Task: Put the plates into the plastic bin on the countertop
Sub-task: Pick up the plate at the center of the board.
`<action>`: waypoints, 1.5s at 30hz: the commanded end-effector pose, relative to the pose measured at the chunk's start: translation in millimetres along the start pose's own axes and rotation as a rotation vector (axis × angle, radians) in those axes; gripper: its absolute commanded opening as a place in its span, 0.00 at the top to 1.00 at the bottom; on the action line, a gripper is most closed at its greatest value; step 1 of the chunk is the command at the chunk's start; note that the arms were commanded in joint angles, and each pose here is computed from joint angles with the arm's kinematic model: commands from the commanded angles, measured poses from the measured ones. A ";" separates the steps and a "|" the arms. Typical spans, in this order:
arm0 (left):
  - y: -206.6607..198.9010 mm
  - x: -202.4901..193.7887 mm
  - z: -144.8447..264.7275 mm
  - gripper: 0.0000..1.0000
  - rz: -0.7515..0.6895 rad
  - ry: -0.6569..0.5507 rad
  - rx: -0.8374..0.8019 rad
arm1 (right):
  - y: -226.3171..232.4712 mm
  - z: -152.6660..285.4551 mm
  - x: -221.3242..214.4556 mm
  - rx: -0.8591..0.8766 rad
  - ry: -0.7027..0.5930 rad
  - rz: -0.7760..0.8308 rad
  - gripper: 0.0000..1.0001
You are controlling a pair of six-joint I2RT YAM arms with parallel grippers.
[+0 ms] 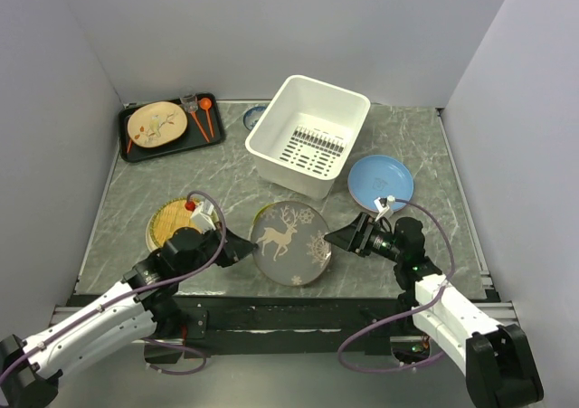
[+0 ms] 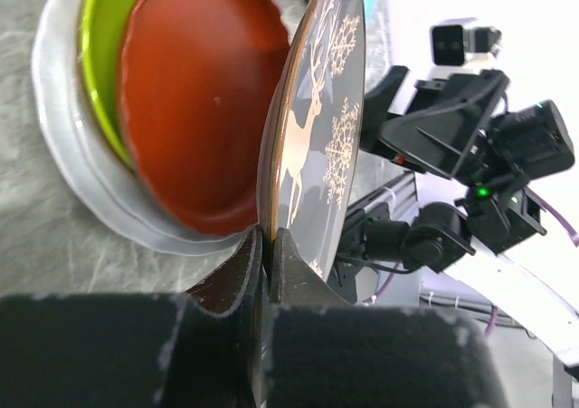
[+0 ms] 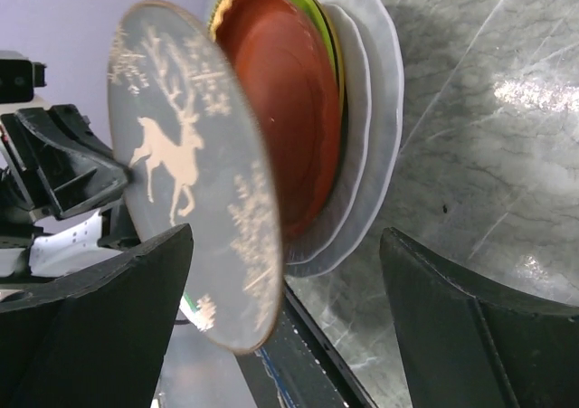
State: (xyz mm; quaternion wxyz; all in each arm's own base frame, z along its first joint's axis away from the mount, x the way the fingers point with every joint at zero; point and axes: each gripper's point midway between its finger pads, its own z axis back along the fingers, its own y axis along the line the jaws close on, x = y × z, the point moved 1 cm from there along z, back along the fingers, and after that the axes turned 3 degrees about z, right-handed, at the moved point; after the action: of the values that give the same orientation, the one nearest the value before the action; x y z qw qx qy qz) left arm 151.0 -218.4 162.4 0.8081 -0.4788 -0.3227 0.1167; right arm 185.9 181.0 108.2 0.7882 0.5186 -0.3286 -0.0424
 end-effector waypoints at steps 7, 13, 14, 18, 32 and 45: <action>-99.4 27.0 21.3 0.99 -0.056 -0.059 -0.377 | 39.8 3.1 16.3 0.143 -0.030 0.057 0.09; -110.4 21.7 18.3 0.99 -0.073 -0.025 -0.442 | 50.9 4.9 17.7 0.190 -0.021 0.078 0.11; -113.7 22.5 18.9 0.99 -0.076 -0.027 -0.455 | 51.3 4.9 17.0 0.193 -0.017 0.077 0.11; -118.6 25.0 16.5 0.99 -0.100 -0.030 -0.457 | 57.2 6.6 18.6 0.213 -0.018 0.095 0.37; -130.9 35.3 7.3 0.56 -0.183 -0.047 -0.429 | 87.9 20.2 43.6 0.214 -0.111 0.184 1.00; -120.1 17.8 -16.6 0.53 -0.176 0.046 -0.415 | 110.9 28.2 56.4 0.259 -0.161 0.179 1.00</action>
State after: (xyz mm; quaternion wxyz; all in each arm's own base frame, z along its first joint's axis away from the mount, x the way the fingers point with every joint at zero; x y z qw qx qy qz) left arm 175.9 -261.9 204.6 0.7771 -0.5186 -0.3559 0.0201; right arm 186.9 182.3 186.6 0.7311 0.5523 -0.4006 -0.0015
